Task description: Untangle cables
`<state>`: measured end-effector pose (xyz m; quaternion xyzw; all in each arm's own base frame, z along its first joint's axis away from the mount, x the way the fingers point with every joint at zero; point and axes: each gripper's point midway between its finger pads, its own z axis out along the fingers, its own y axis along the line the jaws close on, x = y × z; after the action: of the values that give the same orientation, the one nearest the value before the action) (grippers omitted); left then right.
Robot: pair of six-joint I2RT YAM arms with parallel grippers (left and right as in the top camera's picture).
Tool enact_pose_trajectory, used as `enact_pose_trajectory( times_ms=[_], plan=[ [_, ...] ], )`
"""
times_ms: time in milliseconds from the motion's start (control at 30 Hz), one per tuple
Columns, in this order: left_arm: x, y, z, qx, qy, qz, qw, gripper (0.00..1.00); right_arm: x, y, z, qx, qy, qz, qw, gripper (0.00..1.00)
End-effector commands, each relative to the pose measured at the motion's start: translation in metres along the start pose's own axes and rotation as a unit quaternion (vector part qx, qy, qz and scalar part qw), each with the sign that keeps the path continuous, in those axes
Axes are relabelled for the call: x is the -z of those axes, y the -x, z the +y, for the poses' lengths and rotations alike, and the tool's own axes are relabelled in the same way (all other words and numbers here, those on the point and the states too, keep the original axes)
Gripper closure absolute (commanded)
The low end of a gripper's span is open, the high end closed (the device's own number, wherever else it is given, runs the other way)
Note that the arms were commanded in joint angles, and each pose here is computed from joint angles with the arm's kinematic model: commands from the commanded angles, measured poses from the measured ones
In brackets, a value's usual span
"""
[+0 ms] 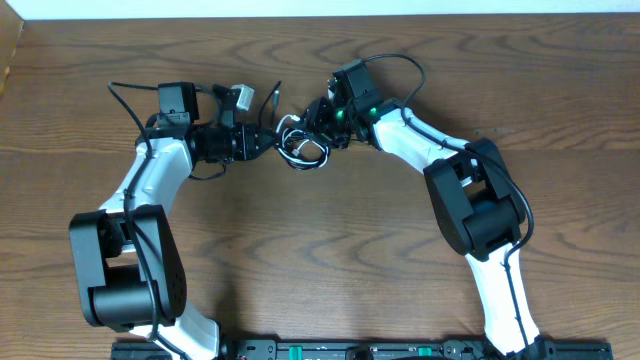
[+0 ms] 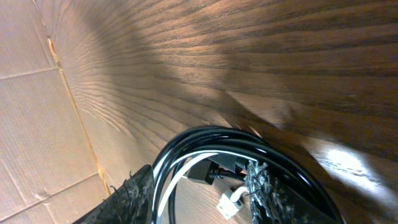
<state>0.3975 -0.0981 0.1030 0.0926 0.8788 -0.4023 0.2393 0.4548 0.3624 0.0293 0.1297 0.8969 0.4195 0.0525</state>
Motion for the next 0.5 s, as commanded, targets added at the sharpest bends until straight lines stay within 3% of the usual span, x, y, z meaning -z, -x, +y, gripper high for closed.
enact_pose_trajectory(
  times_ms=[0, 200, 333, 467],
  plan=[
    [0.009, -0.004, 0.042, 0.083, 0.129, -0.003, 0.988, 0.93, 0.000, 0.013, -0.014, 0.027, -0.030, -0.030, 0.999, 0.55],
    [0.020, -0.012, 0.073, 0.166, 0.224, -0.013, 0.960, 0.93, 0.001, 0.014, -0.014, 0.046, -0.031, -0.031, 0.998, 0.59],
    [0.036, -0.022, 0.098, 0.228, 0.310, -0.026, 0.923, 0.93, 0.000, 0.013, -0.014, 0.100, -0.032, -0.027, 0.994, 0.64],
    [0.038, -0.025, 0.101, 0.239, 0.322, -0.026, 0.916, 0.92, -0.003, 0.007, -0.011, 0.160, -0.031, -0.020, 0.986, 0.71]
  ],
)
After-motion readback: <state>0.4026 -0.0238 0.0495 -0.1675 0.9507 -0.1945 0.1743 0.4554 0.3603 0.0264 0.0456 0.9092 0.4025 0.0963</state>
